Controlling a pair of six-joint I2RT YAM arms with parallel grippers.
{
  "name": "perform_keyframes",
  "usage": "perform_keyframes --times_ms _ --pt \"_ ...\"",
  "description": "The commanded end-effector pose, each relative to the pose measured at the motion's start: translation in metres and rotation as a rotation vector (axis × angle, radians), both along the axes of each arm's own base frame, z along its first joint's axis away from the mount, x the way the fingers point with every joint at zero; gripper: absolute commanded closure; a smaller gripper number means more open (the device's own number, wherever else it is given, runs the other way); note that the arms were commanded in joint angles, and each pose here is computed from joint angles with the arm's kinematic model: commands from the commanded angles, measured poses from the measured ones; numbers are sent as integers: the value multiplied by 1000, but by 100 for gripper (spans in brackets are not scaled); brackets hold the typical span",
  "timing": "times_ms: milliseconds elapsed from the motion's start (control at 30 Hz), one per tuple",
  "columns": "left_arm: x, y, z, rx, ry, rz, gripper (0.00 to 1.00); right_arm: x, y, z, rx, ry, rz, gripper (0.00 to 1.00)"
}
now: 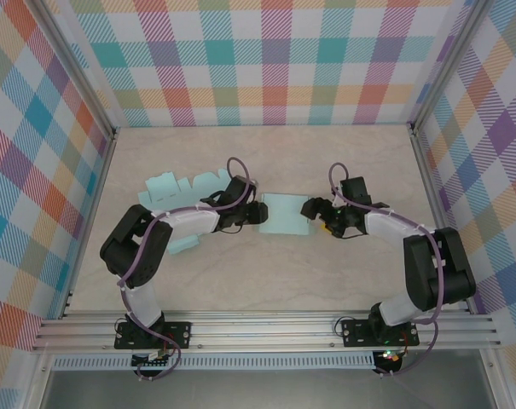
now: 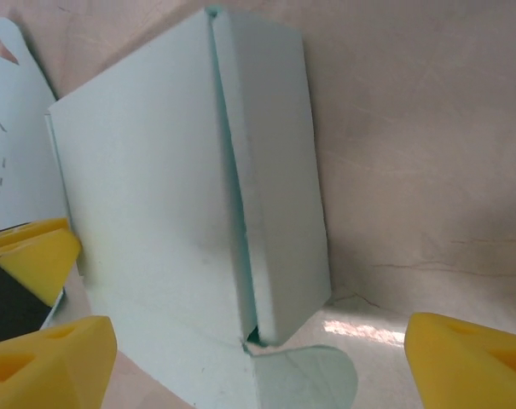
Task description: Fold the paper box
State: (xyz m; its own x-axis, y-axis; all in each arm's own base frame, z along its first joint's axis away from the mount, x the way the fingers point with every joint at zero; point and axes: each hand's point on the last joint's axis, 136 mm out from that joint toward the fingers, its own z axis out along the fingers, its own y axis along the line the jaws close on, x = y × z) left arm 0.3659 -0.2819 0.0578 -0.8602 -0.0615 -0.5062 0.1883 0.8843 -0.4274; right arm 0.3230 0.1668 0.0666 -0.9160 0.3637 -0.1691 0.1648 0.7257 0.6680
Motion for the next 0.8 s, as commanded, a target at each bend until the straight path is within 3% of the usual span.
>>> perform_keyframes --times_ms 0,333,700,767 --pt "-4 14 -22 -42 89 43 72 6 14 4 104 -22 33 14" --pt "5 21 -27 -179 161 76 90 19 38 0 268 -46 92 20" --pt "8 21 -30 -215 191 74 94 35 51 -7 336 -67 135 23" --pt "8 20 -29 -216 193 67 94 42 54 -2 348 -88 150 28"
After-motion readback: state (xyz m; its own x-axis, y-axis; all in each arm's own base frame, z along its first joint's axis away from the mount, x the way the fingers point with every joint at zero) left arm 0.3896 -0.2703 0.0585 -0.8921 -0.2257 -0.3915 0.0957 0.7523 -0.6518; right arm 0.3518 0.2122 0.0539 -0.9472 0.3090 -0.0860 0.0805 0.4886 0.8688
